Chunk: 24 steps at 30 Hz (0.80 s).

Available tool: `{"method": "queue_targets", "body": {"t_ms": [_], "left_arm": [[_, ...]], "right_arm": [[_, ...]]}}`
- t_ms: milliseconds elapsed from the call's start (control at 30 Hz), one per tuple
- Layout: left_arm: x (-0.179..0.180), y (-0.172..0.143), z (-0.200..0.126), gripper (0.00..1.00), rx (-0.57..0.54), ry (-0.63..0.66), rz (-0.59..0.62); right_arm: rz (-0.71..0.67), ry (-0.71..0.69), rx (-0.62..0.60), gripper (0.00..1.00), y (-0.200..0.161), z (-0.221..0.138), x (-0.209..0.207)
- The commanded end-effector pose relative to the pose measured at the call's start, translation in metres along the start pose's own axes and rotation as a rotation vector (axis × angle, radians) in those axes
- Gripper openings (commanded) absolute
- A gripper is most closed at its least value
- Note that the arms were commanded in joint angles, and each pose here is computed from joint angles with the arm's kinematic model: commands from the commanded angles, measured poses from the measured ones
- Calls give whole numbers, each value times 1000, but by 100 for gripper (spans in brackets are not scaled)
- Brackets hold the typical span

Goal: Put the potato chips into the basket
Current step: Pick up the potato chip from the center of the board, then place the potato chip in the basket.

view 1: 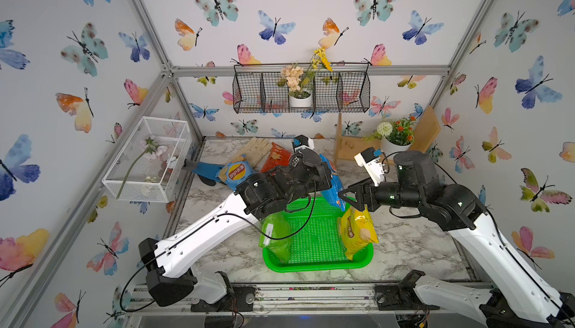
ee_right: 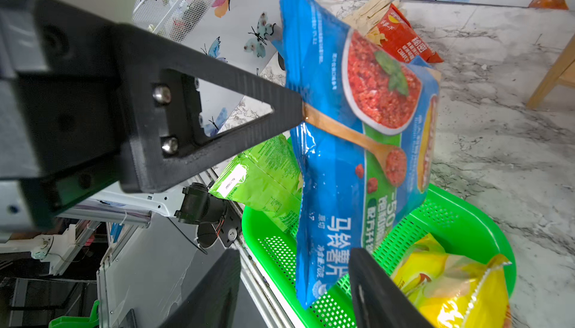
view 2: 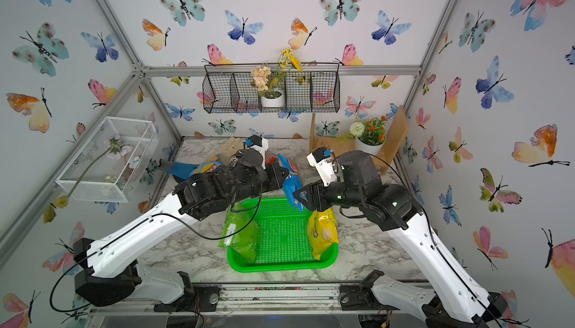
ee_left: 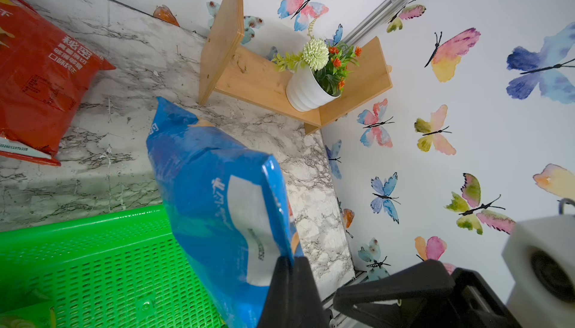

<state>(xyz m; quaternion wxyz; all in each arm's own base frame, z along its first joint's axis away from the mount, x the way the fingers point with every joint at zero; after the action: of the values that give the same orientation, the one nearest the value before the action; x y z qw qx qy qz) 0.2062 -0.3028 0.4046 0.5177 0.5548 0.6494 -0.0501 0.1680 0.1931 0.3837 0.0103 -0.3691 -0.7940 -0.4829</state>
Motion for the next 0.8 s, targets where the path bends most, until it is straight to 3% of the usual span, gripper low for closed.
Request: {"method": "queue_targets", "body": {"t_ms": [0, 533, 767], "left_arm": [[-5, 7, -14, 0, -60, -33, -18], [-10, -8, -15, 0, -37, -52, -31], [-6, -9, -20, 0, -46, -58, -44]], "right_arm": [[12, 19, 70, 59, -11, 5, -1], [30, -36, 149, 49, -20, 17, -12], [33, -11, 152, 29, -19, 21, -10]]}}
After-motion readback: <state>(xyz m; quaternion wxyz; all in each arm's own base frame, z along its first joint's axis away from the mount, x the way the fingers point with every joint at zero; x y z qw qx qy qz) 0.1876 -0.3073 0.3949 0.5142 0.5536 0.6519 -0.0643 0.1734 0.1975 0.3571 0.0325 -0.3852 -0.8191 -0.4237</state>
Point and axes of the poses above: each gripper's point midway between its finger pads, its own z axis out along the fingers, its own x axis along the line the jaws close on, y = z × x, the point moved 6 cm from there along -z, back along the fingers, and after that the axes turned 7 degrees about -z, right-handed, at the moved point
